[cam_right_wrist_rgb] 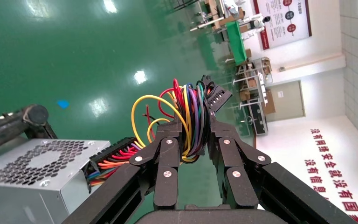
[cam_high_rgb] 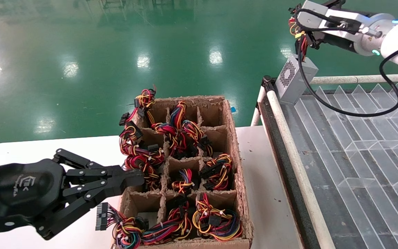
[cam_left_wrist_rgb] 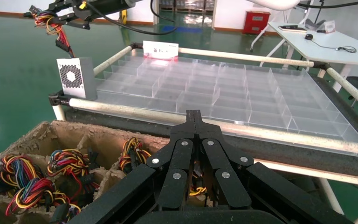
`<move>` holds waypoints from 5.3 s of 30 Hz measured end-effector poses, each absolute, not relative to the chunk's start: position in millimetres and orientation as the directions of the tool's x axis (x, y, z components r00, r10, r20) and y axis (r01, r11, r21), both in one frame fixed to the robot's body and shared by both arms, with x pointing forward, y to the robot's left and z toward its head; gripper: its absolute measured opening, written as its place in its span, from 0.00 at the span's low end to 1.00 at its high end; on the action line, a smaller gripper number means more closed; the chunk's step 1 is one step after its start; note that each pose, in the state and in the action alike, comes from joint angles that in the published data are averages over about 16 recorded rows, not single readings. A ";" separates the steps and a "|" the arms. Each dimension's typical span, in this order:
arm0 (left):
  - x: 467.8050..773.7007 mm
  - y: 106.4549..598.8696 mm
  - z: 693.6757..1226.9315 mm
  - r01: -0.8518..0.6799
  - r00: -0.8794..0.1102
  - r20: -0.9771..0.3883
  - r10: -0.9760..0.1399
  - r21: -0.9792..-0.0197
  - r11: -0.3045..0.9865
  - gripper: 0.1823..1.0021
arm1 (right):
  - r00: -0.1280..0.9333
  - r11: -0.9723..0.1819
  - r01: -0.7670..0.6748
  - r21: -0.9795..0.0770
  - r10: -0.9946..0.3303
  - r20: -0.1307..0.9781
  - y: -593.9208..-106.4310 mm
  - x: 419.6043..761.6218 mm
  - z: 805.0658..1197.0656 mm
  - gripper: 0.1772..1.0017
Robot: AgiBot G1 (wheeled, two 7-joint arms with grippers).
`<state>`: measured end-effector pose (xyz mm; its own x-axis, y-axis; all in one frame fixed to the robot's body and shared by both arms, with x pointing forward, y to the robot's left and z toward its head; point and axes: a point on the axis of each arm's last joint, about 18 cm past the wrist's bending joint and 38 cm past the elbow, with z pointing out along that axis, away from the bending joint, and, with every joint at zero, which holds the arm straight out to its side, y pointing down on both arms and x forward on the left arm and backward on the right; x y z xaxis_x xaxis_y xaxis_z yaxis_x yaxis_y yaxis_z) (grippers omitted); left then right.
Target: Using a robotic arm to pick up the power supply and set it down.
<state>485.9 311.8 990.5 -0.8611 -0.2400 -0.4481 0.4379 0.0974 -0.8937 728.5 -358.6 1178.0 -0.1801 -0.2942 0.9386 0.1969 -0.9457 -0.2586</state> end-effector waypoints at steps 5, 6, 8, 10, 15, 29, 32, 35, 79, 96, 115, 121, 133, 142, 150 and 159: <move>485.9 311.8 990.5 0.438 -0.861 -0.448 -0.240 -0.894 0.097 0.01 | -0.165 -0.945 0.210 -0.251 -0.288 0.943 -346.8 734.5 1172.4 0.12; 485.9 311.8 990.5 0.438 -0.861 -0.448 -0.240 -0.894 0.097 0.01 | -0.161 -0.945 0.213 -0.250 -0.286 0.945 -343.9 735.9 1170.9 0.12; 485.9 311.8 990.5 0.438 -0.861 -0.448 -0.240 -0.894 0.097 0.01 | -0.152 -0.944 0.218 -0.246 -0.282 0.947 -338.0 738.9 1167.7 0.12; 485.9 311.8 990.5 0.438 -0.861 -0.448 -0.240 -0.894 0.097 0.01 | -0.143 -0.945 0.221 -0.241 -0.275 0.951 -332.3 741.8 1164.4 0.12; 485.9 311.8 990.5 0.438 -0.861 -0.448 -0.240 -0.894 0.097 0.01 | -0.125 -0.948 0.223 -0.225 -0.257 0.958 -320.8 748.0 1157.6 0.12; 485.9 311.8 990.5 0.438 -0.861 -0.448 -0.240 -0.894 0.097 0.01 | -0.083 -0.950 0.220 -0.219 -0.242 0.967 -314.7 751.2 1153.6 0.14; 485.9 311.8 990.5 0.438 -0.861 -0.448 -0.240 -0.894 0.097 0.01 | -0.065 -0.946 0.225 -0.233 -0.253 0.965 -316.9 750.2 1151.9 0.17; 485.9 311.8 990.5 0.438 -0.861 -0.448 -0.240 -0.894 0.097 0.01 | -0.044 -0.939 0.232 -0.253 -0.270 0.962 -319.5 748.8 1149.5 0.20; 485.9 311.8 990.5 0.438 -0.861 -0.448 -0.240 -0.894 0.097 0.02 | 0.336 -0.456 0.566 -0.687 -0.633 0.697 -361.5 666.4 1093.4 0.99; 485.9 311.8 990.5 0.438 -0.861 -0.448 -0.240 -0.894 0.097 0.22 | 0.522 -0.289 0.602 -0.744 -0.562 0.642 -347.9 609.8 1062.4 1.00; 485.9 311.8 990.5 0.438 -0.861 -0.448 -0.240 -0.894 0.097 0.73 | 0.748 -0.152 0.547 -0.824 -0.353 0.562 -319.9 529.4 1019.7 1.00; 485.9 311.8 990.5 0.438 -0.861 -0.448 -0.240 -0.894 0.097 0.86 | 0.811 -0.126 0.508 -0.852 -0.265 0.522 -310.4 501.5 1005.3 1.00; 486.0 311.9 990.5 0.438 -0.861 -0.448 -0.240 -0.894 0.097 0.98 | 0.870 -0.109 0.457 -0.883 -0.153 0.469 -300.0 467.9 988.8 1.00; 486.0 311.9 990.5 0.438 -0.861 -0.448 -0.241 -0.894 0.097 1.00 | 0.867 -0.109 0.459 -0.881 -0.159 0.472 -300.7 469.7 989.8 1.00; 486.0 311.9 990.5 0.438 -0.861 -0.448 -0.241 -0.894 0.097 1.00 | 0.863 -0.111 0.463 -0.880 -0.170 0.475 -301.5 472.7 991.0 1.00; 486.0 311.9 990.5 0.438 -0.861 -0.448 -0.241 -0.894 0.097 1.00 | 0.861 -0.112 0.464 -0.879 -0.175 0.477 -302.0 474.4 991.8 1.00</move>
<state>486.0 311.9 990.5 -0.8611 -0.2405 -0.4479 0.4377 0.0974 -0.8938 474.4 -302.0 991.8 0.8613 -0.1752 0.4770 0.4640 -0.1116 -0.8788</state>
